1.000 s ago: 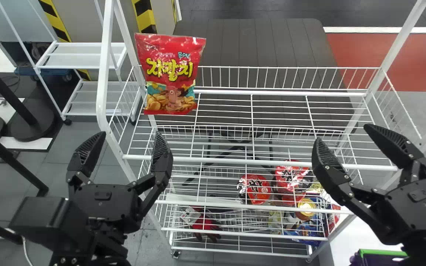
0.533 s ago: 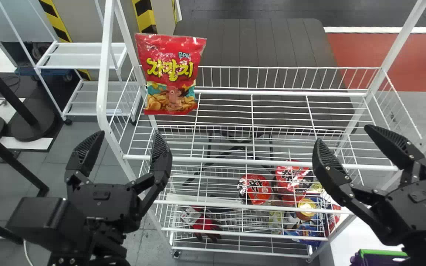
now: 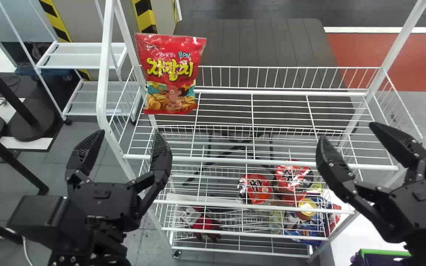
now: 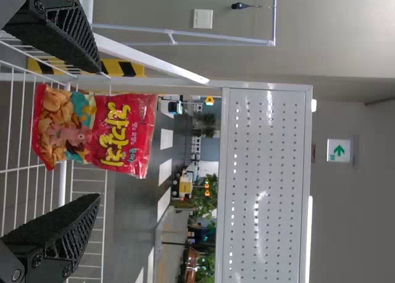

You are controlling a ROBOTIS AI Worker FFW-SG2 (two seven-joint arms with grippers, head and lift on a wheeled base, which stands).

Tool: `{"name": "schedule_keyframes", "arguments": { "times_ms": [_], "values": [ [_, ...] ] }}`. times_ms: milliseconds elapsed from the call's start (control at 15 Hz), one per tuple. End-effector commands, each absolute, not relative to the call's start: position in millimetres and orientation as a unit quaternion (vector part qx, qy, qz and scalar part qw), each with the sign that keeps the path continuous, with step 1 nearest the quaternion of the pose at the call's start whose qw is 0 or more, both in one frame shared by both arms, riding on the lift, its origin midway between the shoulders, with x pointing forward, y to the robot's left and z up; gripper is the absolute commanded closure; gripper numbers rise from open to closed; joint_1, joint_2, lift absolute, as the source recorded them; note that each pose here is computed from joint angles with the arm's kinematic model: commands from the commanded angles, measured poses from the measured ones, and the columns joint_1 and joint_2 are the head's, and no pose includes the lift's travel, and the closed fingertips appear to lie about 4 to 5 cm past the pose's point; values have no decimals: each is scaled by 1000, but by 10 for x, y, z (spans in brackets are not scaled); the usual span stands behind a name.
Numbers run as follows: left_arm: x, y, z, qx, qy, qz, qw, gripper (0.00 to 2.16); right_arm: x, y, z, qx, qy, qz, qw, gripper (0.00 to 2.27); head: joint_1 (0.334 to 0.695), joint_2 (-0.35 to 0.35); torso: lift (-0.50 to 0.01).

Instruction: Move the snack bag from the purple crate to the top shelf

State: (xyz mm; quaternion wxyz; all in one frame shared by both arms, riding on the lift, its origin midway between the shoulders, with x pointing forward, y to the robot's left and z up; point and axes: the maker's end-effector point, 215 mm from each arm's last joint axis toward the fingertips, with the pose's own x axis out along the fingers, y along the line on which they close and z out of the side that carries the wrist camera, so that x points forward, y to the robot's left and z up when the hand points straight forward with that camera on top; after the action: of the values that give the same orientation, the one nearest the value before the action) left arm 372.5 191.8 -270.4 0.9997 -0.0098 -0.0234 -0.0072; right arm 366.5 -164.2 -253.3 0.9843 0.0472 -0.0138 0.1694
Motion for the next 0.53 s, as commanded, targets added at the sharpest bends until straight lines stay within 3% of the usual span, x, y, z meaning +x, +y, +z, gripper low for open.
{"name": "schedule_keyframes", "arguments": {
  "times_ms": [0,467],
  "values": [
    [3732,1915,-2706,-11,-24,-8,1000,87,3658,-1634,-2482,38,-30,163,985,124,695,45,-16],
    [3737,1913,-2763,-11,-19,-8,1000,87,3656,-1615,-2491,38,-30,164,985,117,695,47,-44]
  ]
}}
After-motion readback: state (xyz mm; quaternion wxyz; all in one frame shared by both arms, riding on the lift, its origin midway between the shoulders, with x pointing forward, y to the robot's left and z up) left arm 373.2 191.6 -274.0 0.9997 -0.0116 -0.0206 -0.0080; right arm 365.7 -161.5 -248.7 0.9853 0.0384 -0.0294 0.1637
